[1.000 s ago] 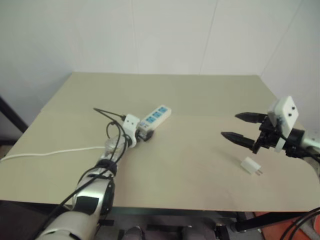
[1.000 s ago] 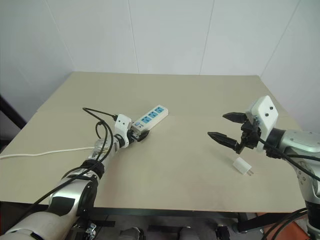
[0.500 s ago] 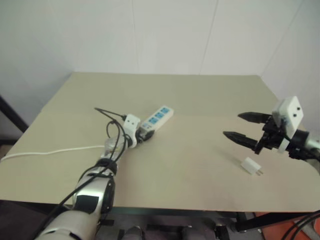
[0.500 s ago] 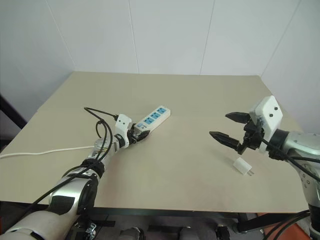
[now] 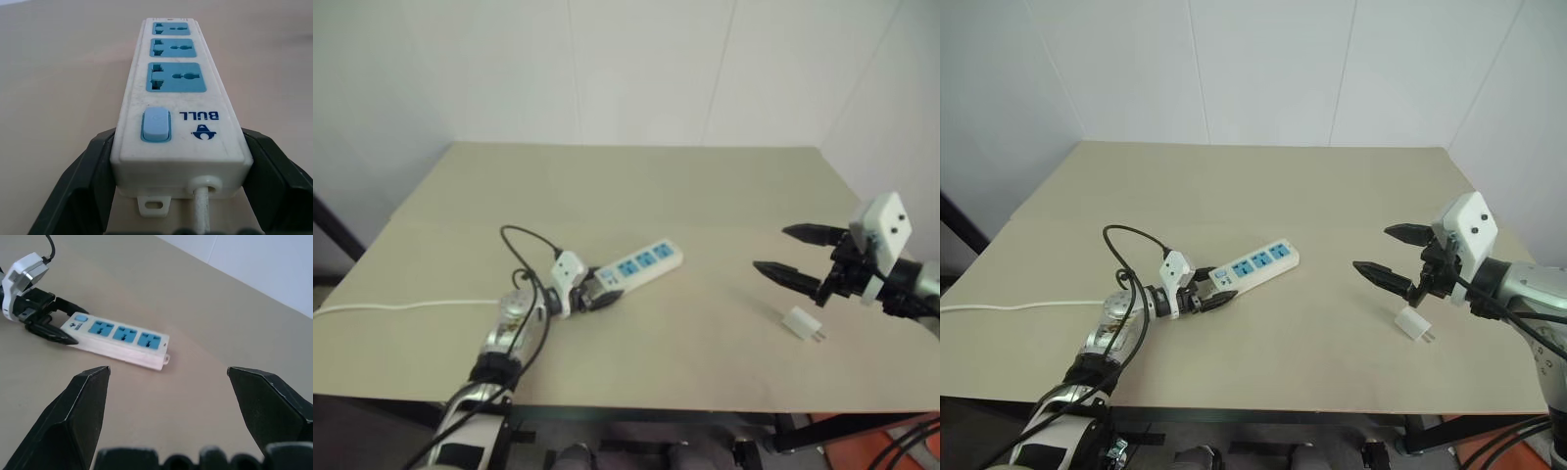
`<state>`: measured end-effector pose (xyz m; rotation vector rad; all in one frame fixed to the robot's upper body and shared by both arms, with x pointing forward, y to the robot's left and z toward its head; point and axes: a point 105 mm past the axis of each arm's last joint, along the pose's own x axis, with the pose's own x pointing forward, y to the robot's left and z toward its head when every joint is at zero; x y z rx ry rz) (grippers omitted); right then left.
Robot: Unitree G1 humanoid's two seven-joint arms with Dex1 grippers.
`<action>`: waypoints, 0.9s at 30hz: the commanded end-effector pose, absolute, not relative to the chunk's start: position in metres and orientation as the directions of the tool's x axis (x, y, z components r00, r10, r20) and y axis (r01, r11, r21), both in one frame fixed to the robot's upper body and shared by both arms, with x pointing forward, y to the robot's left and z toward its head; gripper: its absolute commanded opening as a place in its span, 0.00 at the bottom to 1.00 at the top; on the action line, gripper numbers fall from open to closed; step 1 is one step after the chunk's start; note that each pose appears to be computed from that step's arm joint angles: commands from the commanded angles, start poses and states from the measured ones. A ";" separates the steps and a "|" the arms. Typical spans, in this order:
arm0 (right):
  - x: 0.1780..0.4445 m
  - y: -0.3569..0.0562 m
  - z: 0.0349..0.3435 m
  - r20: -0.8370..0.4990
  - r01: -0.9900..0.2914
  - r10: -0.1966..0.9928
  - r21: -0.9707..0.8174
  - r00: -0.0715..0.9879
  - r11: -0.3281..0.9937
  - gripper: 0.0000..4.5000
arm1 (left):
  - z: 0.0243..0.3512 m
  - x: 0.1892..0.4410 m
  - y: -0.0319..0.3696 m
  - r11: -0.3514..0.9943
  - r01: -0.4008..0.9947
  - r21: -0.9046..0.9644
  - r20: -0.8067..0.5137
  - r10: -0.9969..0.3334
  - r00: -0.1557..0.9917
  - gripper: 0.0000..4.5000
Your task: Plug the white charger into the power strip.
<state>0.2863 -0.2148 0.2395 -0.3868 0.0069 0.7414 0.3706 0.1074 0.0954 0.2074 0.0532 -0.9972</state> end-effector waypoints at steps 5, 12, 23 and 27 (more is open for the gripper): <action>0.281 -0.213 0.253 -0.105 -0.651 0.666 -0.371 0.738 0.663 1.00 | 0.113 0.352 0.100 0.422 0.891 0.169 -0.145 -0.883 0.446 0.73; 0.281 -0.210 0.253 -0.099 -0.656 0.674 -0.368 0.732 0.658 1.00 | 0.093 0.347 0.101 0.396 0.907 0.146 -0.224 -0.879 0.420 0.89; 0.279 -0.209 0.253 -0.103 -0.661 0.676 -0.362 0.729 0.657 1.00 | 0.106 0.348 0.104 0.427 0.893 0.144 -0.107 -0.890 0.443 0.99; 0.279 -0.209 0.252 -0.103 -0.662 0.677 -0.359 0.729 0.658 1.00 | 0.116 0.350 0.111 0.428 0.892 0.145 -0.073 -0.894 0.441 0.99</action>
